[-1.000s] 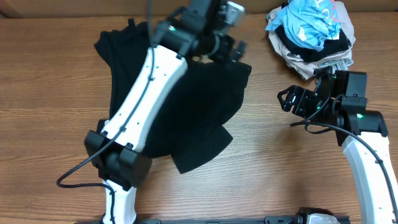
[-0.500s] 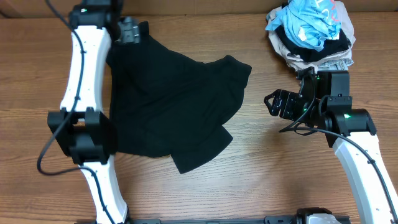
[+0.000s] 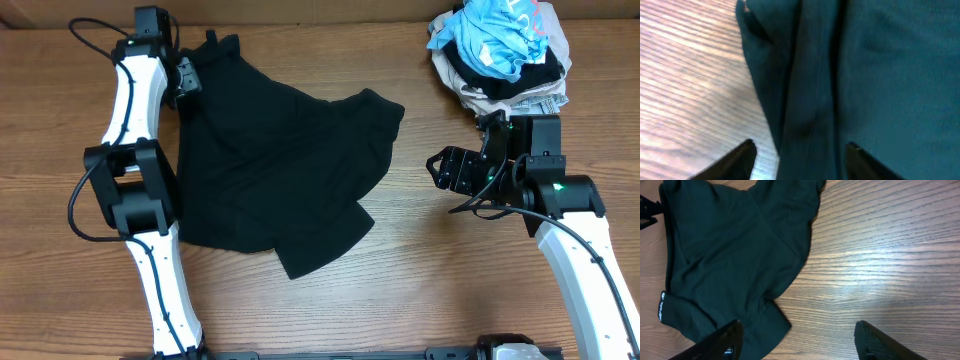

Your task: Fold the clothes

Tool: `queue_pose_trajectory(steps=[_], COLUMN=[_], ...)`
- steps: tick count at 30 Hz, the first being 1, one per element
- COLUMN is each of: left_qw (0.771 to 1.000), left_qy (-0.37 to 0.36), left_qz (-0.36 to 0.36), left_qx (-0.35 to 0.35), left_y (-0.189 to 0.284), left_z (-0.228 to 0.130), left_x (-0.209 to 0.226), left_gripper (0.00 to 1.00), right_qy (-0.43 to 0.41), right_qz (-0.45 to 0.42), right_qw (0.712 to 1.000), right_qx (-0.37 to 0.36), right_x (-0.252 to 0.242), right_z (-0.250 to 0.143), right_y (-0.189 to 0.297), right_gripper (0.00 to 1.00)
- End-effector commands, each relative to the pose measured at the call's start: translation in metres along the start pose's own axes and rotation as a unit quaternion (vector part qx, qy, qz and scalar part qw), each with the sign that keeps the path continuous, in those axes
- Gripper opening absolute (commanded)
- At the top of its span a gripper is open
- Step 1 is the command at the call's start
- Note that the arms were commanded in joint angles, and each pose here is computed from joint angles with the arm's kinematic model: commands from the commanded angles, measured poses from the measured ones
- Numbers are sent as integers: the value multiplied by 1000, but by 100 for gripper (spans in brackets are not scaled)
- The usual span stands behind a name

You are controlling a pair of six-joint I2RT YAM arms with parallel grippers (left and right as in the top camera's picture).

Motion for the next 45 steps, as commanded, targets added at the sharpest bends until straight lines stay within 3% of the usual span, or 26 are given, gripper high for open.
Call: queue_pose_trajectory(steps=[1, 13, 17, 20, 21, 26, 34, 41, 42, 45], left_qw=[1000, 1000, 1000, 1000, 1000, 997, 971, 952, 953, 955], left_qy=[7, 4, 4, 4, 4, 16, 122, 158, 149, 119], left_qz=[-2, 17, 17, 18, 19, 38, 101, 107, 98, 89], left_qx=[-6, 13, 13, 14, 16, 58, 179, 240, 247, 255], left_y=[-8, -33, -33, -33, -33, -29, -2, 22, 25, 35], left_z=[1, -8, -9, -9, -9, -16, -28, -35, -36, -34], left_x=[-1, 2, 2, 2, 3, 22, 117, 179, 182, 184], left_gripper=[48, 36, 24, 5, 4, 4, 4, 4, 8, 33], right_qy=[6, 5, 5, 5, 6, 8, 1, -22, -22, -19], right_qz=[-1, -1, -1, -1, -1, 0, 2, 25, 29, 39], right_qw=[1000, 1000, 1000, 1000, 1000, 1000, 1000, 999, 999, 998], right_qx=[-9, -9, -9, -9, -10, -15, -24, 13, 22, 53], right_x=[4, 4, 4, 4, 4, 5, 6, 28, 33, 49], right_z=[5, 5, 5, 5, 5, 7, 12, 12, 11, 3], right_y=[4, 4, 4, 4, 4, 5, 0, -51, -64, -100], right_gripper=[73, 72, 72, 70, 70, 68, 64, 60, 61, 61])
Point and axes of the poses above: each gripper's point midway between its finger pads, its own y axis back along the fingers, its own x axis along the line the jaws close on, z = x × y, the point moved 9 cm from there along y, back along the fingers, and after that the axes turned 2 degrees about y, right-handed, at the moved point
